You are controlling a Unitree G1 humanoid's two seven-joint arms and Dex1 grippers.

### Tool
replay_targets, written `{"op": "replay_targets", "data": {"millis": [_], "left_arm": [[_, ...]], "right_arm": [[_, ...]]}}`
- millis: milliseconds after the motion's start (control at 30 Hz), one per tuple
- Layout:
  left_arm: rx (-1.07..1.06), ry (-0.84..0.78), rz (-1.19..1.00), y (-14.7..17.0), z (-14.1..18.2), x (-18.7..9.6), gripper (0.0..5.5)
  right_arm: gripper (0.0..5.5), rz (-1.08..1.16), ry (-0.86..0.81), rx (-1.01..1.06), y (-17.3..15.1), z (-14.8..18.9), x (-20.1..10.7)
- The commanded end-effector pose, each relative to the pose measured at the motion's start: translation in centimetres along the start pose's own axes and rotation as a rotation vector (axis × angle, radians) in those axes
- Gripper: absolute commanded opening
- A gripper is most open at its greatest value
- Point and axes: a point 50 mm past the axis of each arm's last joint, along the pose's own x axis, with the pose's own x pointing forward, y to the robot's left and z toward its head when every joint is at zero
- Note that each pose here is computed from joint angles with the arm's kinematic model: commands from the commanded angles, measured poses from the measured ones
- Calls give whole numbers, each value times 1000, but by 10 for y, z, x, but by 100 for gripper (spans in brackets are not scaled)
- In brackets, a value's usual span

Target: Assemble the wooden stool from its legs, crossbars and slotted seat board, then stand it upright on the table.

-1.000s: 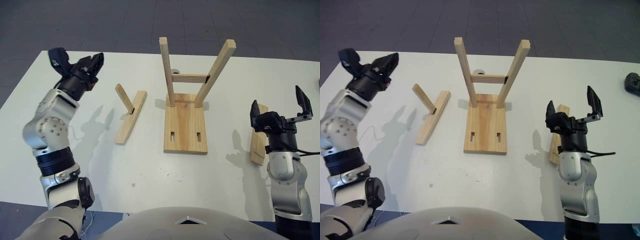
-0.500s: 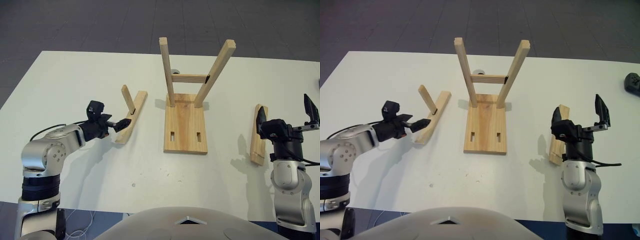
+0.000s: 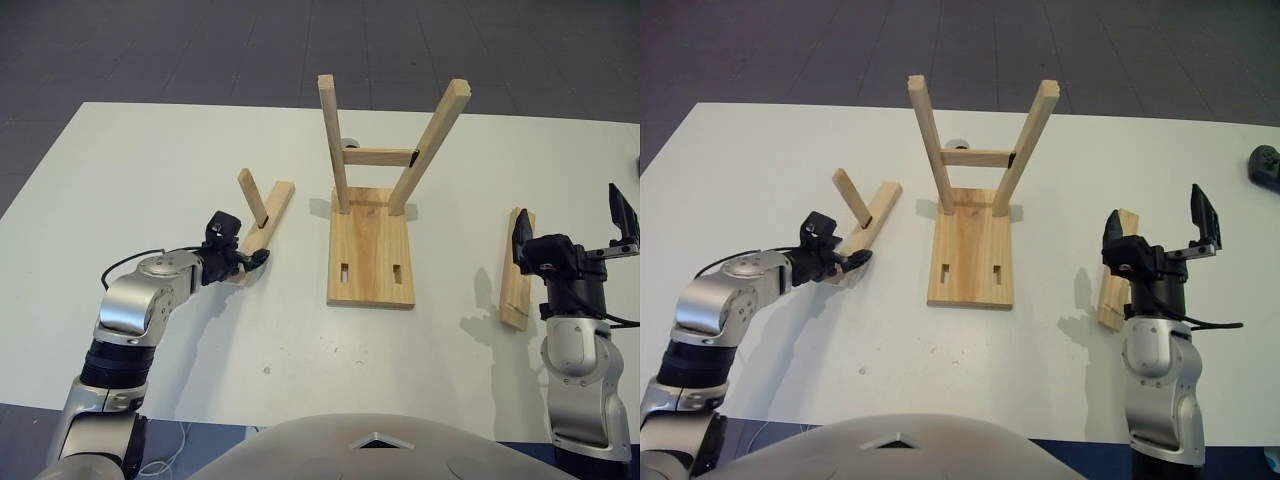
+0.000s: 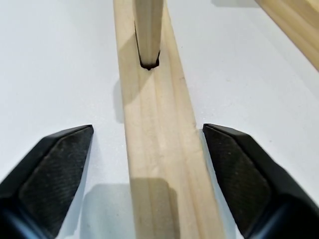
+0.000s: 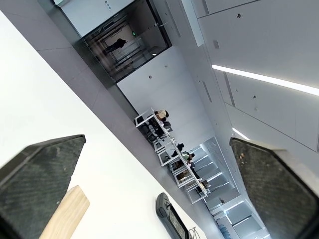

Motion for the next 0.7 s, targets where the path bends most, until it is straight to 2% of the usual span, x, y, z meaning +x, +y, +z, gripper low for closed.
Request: {"op": "replay_targets", "data": {"millis": [33, 267, 433, 533, 633, 700], "left_arm": [[-7, 64, -7, 3, -10, 2, 328], [20, 35, -41, 1, -3, 3, 216], [-21, -80, -56, -2, 12, 7, 205], [-48, -323, 21, 10, 50, 1, 205], [41, -727, 76, 10, 123, -27, 205], [121, -900, 67, 2, 157, -47, 205]], "right_arm": [[540, 1, -10, -3, 0, 3, 2], [540, -4, -20, 3, 1, 4, 7], [540, -12, -30, 21, 0, 6, 10], [540, -5, -72, 119, -2, 13, 17], [540, 19, -128, 434, -6, 31, 31], [540, 64, -166, 734, -11, 46, 43]]}}
